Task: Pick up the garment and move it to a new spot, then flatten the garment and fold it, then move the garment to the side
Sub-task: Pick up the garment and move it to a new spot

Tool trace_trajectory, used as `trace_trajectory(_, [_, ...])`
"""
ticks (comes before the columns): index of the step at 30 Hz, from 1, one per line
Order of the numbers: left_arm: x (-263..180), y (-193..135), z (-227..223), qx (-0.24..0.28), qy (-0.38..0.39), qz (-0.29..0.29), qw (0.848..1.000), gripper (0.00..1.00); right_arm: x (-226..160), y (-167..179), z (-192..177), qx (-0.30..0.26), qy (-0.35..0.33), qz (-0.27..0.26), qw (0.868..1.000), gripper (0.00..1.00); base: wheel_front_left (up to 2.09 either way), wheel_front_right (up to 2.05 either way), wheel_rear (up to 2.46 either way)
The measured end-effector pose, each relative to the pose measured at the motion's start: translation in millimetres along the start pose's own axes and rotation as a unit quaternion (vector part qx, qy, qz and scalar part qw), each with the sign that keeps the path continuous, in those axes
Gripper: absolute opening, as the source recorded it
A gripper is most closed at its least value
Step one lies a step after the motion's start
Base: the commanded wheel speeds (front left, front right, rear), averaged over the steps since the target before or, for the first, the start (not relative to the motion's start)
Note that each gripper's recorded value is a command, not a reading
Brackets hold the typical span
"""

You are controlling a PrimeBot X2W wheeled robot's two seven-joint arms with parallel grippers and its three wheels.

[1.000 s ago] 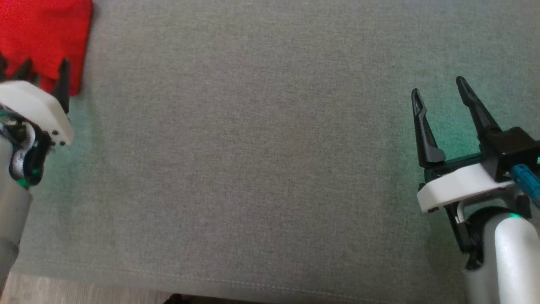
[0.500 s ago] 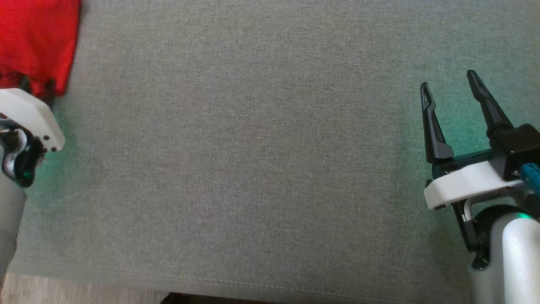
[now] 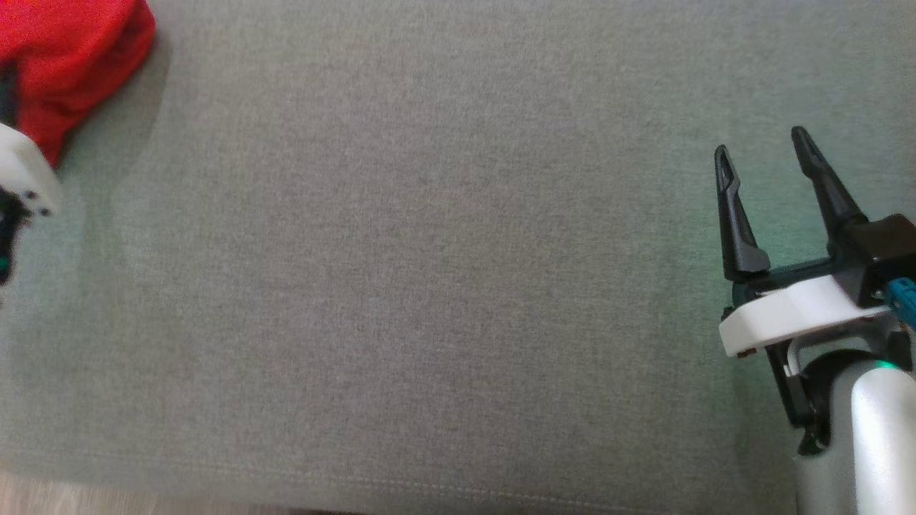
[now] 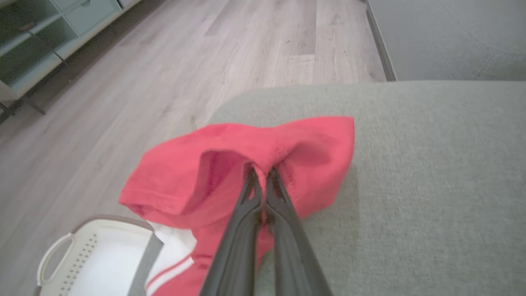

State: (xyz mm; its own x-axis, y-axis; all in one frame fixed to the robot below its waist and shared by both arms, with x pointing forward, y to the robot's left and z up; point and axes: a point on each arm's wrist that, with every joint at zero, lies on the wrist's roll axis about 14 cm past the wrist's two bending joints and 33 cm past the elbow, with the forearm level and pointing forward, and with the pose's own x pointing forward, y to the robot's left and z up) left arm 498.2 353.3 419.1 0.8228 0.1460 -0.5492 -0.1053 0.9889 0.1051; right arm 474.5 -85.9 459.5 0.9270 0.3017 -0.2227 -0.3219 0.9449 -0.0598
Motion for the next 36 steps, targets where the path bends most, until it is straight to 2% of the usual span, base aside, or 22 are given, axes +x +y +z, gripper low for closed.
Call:
trace_trajectory(8, [-31.2,20.6,66.4,0.061,-0.074,0.011,0.995,0.0,-20.6,-6.1,21.8,0.024,-0.039,-0.01,0.999,1.0,0.0,0.0,0.0])
trace_trajectory(11, [-44.9,9.9,99.2,0.094,-0.107,-0.007,0.99,0.0,-31.3,-13.2,28.8,0.033,-0.054,-0.022,0.998,1.0,0.0,0.0,0.0])
trace_trajectory(15, [-69.9,-23.1,154.8,0.14,-0.165,-0.041,0.975,0.0,-51.0,-24.1,35.3,0.048,-0.072,-0.041,0.995,1.0,0.0,0.0,0.0])
trace_trajectory(19, [-104.8,-65.2,203.5,0.176,-0.225,-0.084,0.955,0.0,-77.0,-34.2,30.6,0.066,-0.078,-0.063,0.993,1.0,0.0,0.0,0.0])
trace_trajectory(20, [-124.3,-87.0,225.0,0.193,-0.254,-0.104,0.942,0.0,-90.6,-41.0,28.9,0.074,-0.083,-0.077,0.991,1.0,0.0,0.0,0.0])
trace_trajectory(24, [-171.6,-134.3,271.0,0.215,-0.325,-0.149,0.909,0.0,-117.9,-55.5,26.0,0.086,-0.093,-0.108,0.986,1.0,0.0,0.0,0.0])
trace_trajectory(31, [-258.3,-212.6,337.2,0.204,-0.438,-0.239,0.842,0.0,-157.8,-78.5,19.7,0.103,-0.11,-0.16,0.976,1.0,0.0,0.0,0.0])
trace_trajectory(33, [-269.6,-226.1,342.2,0.191,-0.449,-0.261,0.833,0.0,-162.1,-81.5,17.8,0.105,-0.11,-0.166,0.974,1.0,0.0,0.0,0.0])
trace_trajectory(36, [-262.2,-229.5,339.1,0.164,-0.44,-0.276,0.839,0.0,-162.5,-84.9,13.9,0.106,-0.107,-0.172,0.973,1.0,0.0,0.0,0.0])
